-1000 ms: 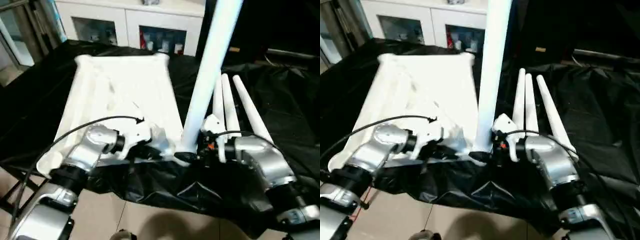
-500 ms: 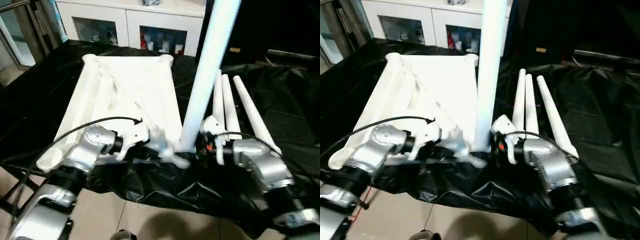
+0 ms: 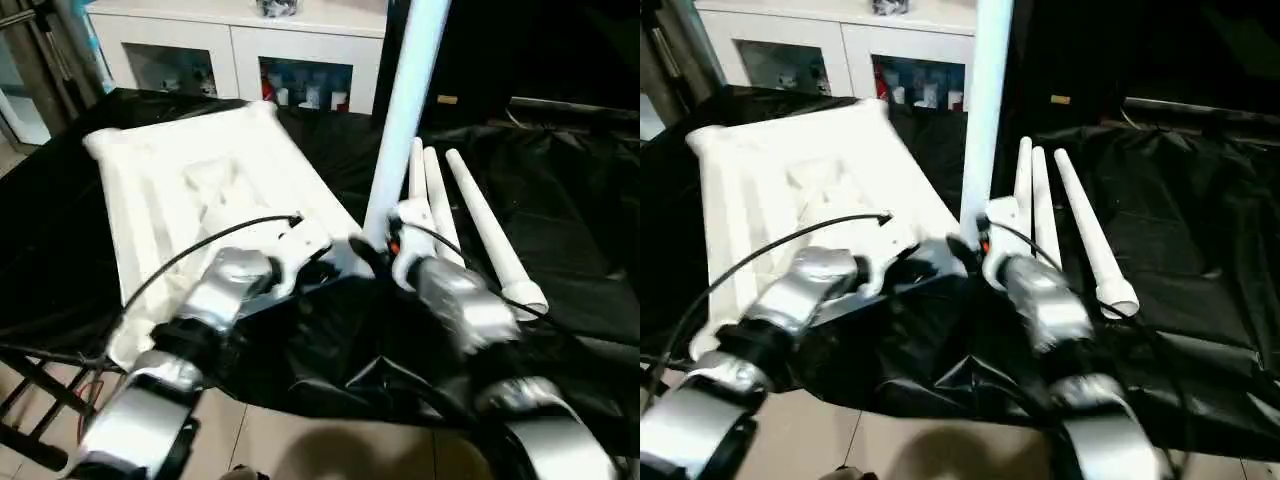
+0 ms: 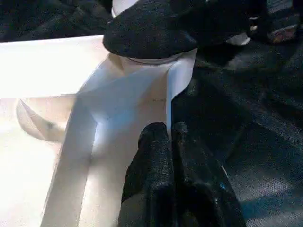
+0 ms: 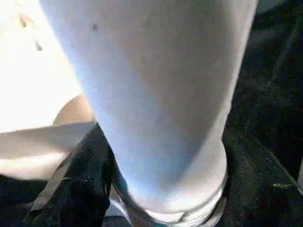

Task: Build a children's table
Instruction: Rotate leg to tighten

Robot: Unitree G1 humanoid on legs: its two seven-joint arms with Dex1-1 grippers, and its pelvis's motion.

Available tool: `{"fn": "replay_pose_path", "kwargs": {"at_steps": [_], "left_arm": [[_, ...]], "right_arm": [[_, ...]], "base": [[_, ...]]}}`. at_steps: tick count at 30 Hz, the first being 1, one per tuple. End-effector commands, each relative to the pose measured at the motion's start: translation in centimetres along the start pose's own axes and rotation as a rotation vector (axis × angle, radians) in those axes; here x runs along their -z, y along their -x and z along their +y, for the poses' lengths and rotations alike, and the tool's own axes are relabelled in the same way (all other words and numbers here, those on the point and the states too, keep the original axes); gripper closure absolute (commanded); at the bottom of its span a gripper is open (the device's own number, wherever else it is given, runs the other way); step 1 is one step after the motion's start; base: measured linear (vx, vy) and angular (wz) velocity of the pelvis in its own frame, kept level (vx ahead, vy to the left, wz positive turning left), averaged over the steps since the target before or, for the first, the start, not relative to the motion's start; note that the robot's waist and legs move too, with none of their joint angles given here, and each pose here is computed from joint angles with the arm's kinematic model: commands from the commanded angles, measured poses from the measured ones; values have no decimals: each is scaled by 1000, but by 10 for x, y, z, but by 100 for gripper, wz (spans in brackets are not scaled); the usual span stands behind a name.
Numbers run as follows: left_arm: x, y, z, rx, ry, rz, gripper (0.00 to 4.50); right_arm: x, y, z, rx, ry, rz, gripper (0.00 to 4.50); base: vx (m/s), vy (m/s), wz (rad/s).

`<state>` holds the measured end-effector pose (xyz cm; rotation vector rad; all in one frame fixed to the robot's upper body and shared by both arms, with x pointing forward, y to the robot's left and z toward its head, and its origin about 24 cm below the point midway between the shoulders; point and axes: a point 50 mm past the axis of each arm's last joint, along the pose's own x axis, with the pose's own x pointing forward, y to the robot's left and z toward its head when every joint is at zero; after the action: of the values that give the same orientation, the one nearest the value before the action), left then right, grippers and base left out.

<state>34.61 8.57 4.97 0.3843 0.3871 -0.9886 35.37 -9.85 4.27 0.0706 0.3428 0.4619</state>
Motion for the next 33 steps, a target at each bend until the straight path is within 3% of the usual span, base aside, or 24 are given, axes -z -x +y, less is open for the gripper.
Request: {"fn": "replay_pose_path", "kwargs": {"at_steps": [1,3,6,10,15,20,26,27,33], "left_arm": [[-38,-13,-12,41,-48,-152,450],[-37,-11,-14,75,-62,-156,450],[-33,-6,-15,125,-85,-155,450],[-30,-3,-14,148,-90,-148,450],[-24,8,-11,213,-118,-143,450],[-15,24,-8,326,-152,-126,450],[-10,34,-7,389,-152,-105,450],[-7,36,-8,415,-152,-98,450],[-3,41,-10,461,-155,-79,450]], "right_arm": [[26,-9,36,-141,-38,109,103],[23,-8,35,-171,-32,95,100],[19,-4,32,-225,22,79,61],[17,-1,30,-269,59,72,56],[12,15,19,-428,152,65,56],[4,42,-1,-586,245,78,56],[0,54,-9,-648,246,94,56],[0,57,-10,-669,251,103,81],[3,63,-8,-715,254,129,117]], "base": [[0,0,0],[0,0,0],[0,0,0],[0,0,0],[0,0,0],[0,0,0],[0,0,0],[0,0,0],[0,0,0]]}}
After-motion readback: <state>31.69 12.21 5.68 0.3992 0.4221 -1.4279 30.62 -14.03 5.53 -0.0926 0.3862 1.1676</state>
